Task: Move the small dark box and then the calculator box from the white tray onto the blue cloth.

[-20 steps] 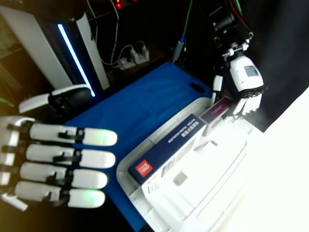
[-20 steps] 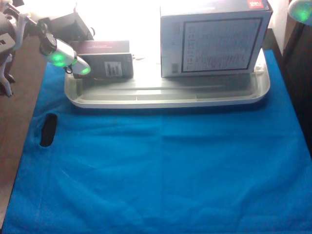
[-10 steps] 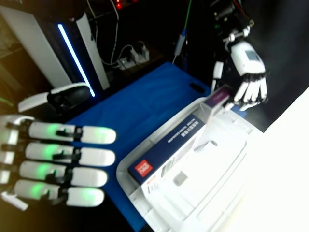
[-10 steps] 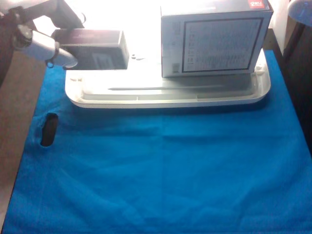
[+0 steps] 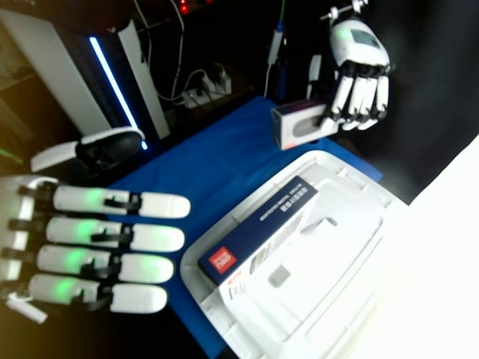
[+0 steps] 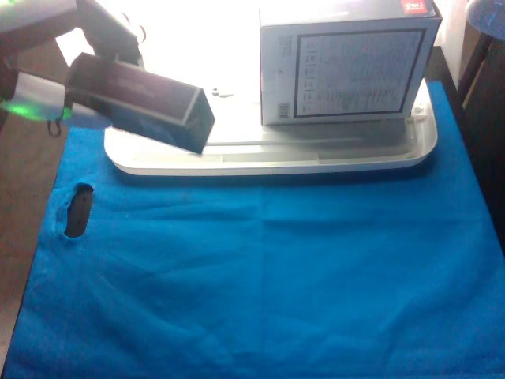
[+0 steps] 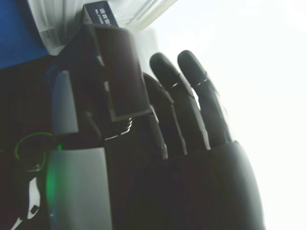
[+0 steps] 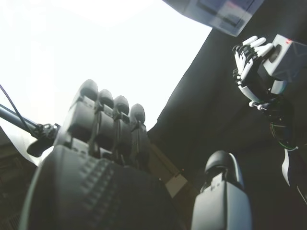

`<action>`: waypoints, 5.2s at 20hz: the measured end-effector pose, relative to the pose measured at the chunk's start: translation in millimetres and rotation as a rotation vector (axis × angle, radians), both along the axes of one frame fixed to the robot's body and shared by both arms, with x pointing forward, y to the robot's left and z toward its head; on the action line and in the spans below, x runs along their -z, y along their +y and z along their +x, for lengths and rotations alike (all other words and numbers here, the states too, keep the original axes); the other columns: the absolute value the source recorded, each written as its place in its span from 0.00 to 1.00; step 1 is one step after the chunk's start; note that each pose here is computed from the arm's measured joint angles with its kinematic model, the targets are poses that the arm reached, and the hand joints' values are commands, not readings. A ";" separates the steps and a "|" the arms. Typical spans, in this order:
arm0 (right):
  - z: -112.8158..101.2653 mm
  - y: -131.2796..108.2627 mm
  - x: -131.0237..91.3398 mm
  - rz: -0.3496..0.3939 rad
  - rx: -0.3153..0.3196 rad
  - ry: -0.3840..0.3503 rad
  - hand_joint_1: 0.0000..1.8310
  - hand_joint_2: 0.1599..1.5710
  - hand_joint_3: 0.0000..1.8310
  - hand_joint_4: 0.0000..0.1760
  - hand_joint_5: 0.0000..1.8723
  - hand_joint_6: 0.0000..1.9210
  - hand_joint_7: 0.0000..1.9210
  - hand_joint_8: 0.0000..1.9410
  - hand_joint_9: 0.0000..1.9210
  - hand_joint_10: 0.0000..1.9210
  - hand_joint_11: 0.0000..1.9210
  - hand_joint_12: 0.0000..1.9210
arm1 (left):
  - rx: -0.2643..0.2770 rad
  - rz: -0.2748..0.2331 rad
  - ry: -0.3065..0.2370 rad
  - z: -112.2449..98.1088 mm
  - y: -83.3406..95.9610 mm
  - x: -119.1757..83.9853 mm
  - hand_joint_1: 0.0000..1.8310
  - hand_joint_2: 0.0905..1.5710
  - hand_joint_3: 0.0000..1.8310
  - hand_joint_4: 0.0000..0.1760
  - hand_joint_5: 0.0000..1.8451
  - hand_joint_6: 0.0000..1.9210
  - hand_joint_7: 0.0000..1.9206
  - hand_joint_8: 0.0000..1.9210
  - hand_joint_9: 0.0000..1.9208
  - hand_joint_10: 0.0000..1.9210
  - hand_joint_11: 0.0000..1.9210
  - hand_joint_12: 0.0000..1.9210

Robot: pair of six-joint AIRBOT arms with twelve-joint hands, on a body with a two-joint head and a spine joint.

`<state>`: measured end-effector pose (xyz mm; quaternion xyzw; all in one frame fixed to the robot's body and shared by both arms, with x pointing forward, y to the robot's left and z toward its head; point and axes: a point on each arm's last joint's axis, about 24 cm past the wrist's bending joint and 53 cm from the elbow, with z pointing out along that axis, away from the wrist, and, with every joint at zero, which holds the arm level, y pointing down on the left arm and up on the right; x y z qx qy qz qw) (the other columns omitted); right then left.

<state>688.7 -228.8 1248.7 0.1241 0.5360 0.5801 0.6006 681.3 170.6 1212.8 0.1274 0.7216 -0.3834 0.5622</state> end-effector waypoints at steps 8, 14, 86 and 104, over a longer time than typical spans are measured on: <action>-0.6 1.2 0.4 0.006 -0.002 0.002 0.19 0.51 0.00 0.23 0.15 0.00 0.14 0.00 0.10 0.00 0.08 0.06 | 0.080 0.056 0.092 -21.6 -19.0 40.9 0.68 0.69 0.00 0.00 0.54 0.40 0.52 0.60 0.46 0.44 0.25 0.76; -1.6 6.0 2.1 0.015 -0.012 0.006 0.19 0.51 0.00 0.23 0.15 0.00 0.12 0.00 0.10 0.00 0.08 0.06 | 0.044 0.042 0.215 -15.4 -17.1 91.8 0.68 0.71 0.00 0.00 0.53 0.37 0.47 0.72 0.39 0.86 0.34 1.00; 102.8 66.1 100.2 -0.137 0.001 0.394 0.69 0.65 0.00 0.00 0.52 0.48 0.63 0.36 0.72 0.03 0.56 0.49 | 0.030 -0.408 -0.230 -29.0 26.1 -88.2 0.26 0.57 0.00 0.67 0.13 0.00 0.18 0.00 0.18 0.00 0.06 0.23; 41.9 100.1 27.6 -0.122 -0.227 0.167 0.59 0.78 0.00 0.00 0.38 0.71 0.63 0.54 0.66 0.72 0.63 0.86 | -0.091 -0.384 -0.131 -20.2 51.0 -39.0 0.27 0.60 0.00 0.50 0.08 0.00 0.12 0.00 0.11 0.00 0.00 0.28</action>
